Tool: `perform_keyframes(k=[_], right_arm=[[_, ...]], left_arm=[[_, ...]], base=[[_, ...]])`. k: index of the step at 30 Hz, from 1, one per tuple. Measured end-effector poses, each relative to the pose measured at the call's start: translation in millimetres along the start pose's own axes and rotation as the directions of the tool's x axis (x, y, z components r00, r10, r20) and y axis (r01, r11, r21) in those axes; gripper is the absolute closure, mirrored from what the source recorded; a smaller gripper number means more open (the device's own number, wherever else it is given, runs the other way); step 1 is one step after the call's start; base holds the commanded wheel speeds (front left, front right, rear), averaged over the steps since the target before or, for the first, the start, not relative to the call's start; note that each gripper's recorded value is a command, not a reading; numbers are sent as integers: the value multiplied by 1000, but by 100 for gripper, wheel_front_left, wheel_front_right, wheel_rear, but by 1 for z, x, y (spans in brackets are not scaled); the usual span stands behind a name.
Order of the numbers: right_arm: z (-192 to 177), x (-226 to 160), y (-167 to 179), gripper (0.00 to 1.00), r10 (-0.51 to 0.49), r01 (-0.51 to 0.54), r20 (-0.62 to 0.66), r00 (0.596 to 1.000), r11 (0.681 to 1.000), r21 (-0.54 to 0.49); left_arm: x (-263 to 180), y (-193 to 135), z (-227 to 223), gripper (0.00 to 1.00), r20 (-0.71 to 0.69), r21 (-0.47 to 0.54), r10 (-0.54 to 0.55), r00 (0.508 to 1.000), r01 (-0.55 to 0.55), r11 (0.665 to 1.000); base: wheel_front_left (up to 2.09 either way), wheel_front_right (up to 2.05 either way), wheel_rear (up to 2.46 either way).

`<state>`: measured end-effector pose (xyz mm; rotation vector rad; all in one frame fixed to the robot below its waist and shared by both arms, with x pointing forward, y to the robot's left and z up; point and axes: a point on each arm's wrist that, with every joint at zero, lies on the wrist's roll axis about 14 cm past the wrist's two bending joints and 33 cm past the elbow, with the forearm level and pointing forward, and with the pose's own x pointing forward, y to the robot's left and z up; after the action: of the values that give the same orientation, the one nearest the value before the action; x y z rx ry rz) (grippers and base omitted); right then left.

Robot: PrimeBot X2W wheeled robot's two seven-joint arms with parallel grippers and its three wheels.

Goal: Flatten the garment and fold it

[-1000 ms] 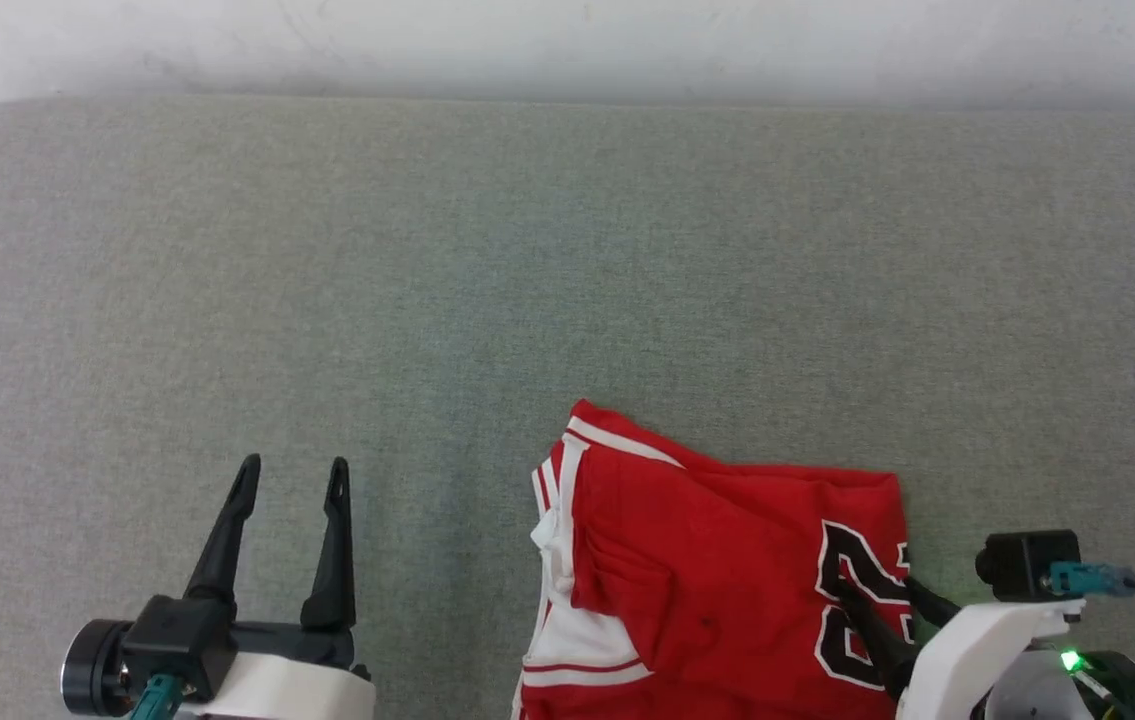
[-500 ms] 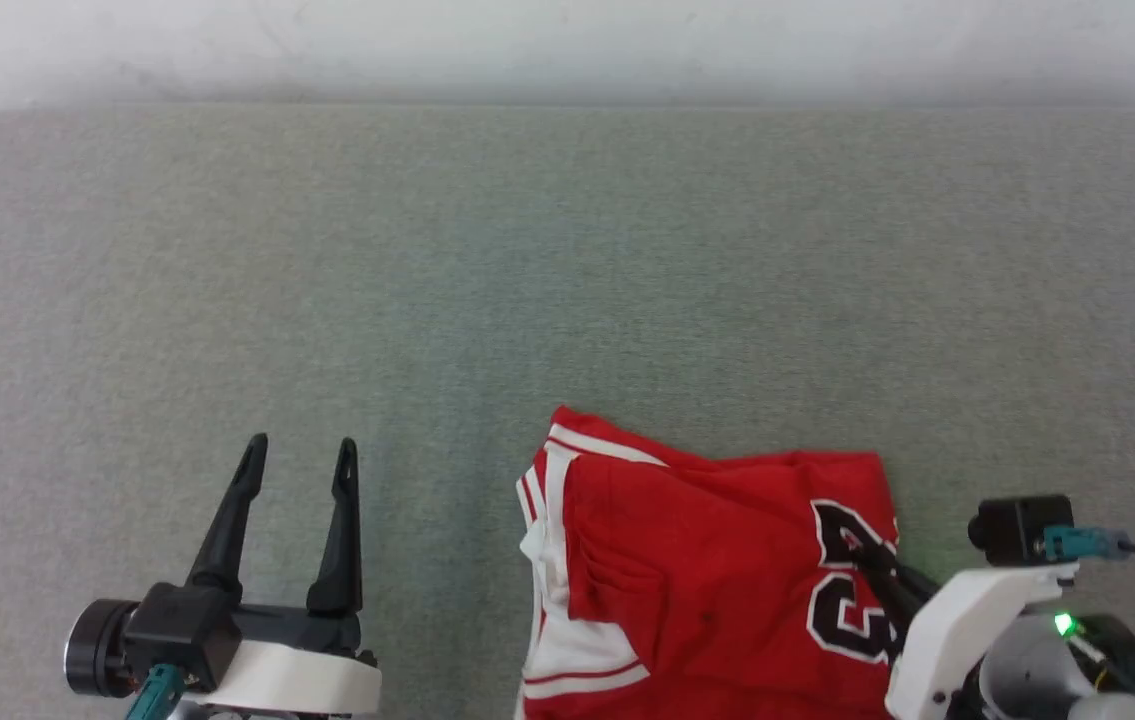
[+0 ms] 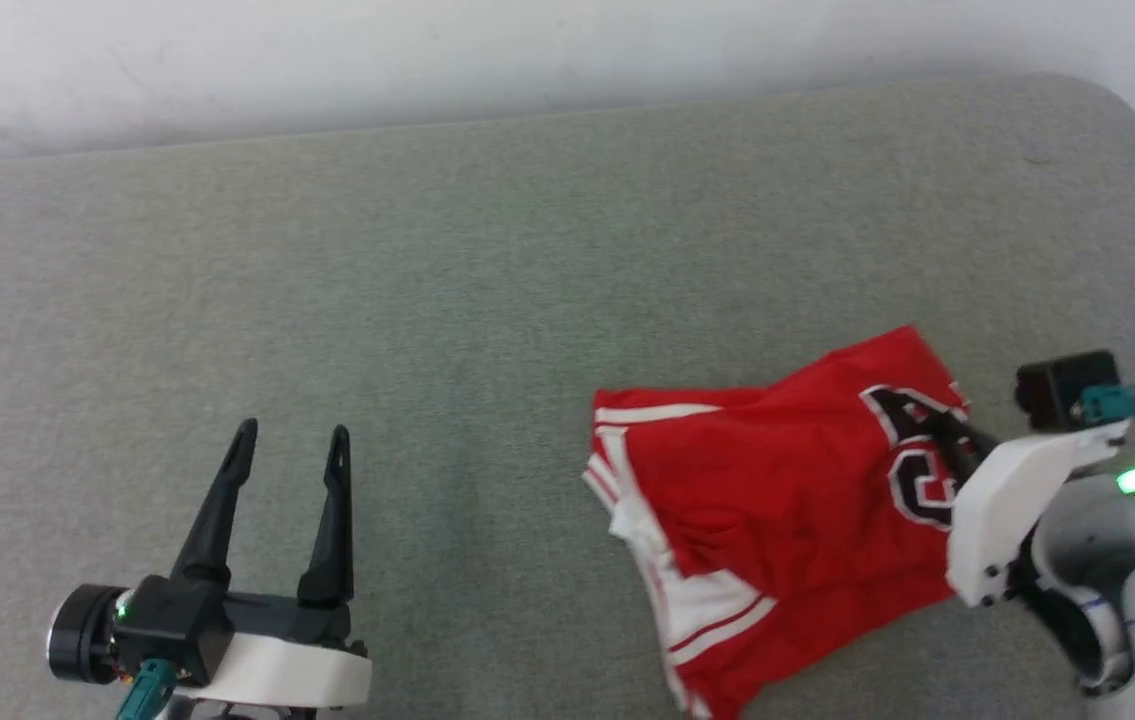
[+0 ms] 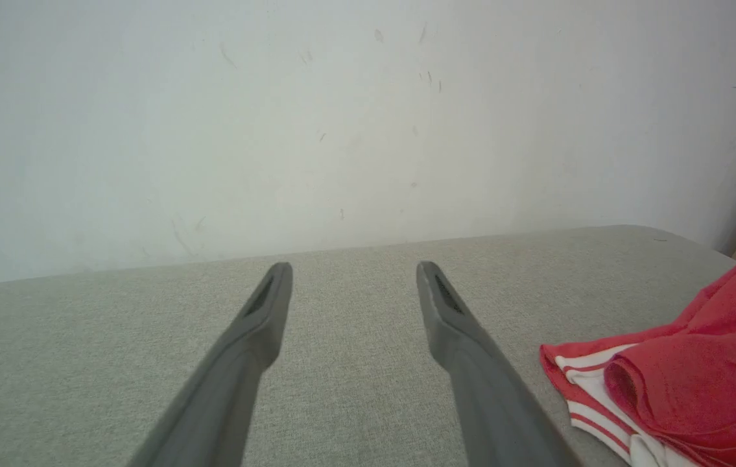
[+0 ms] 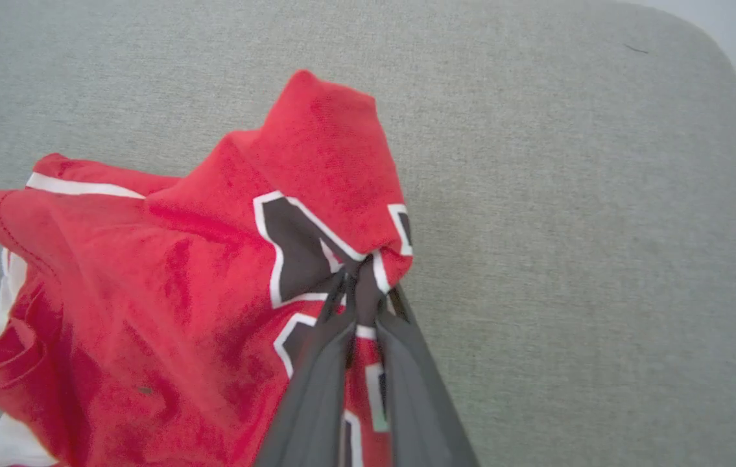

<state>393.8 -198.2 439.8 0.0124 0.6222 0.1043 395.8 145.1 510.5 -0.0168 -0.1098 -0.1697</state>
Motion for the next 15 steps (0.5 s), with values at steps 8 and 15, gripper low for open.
perform_keyframes(k=[8, 15], right_arm=[[14, -9, -86, 100, -219, 211, -37, 975, 966, -147], [19, -21, -155, 100, -393, 363, -73, 917, 895, -260]], left_arm=[[24, -13, -7, 0, 4, 13, -70, 998, 70, 997], [44, -21, -20, 0, -5, 15, -119, 993, 119, 993]], base=[[0, 0, 0], [0, 0, 0]])
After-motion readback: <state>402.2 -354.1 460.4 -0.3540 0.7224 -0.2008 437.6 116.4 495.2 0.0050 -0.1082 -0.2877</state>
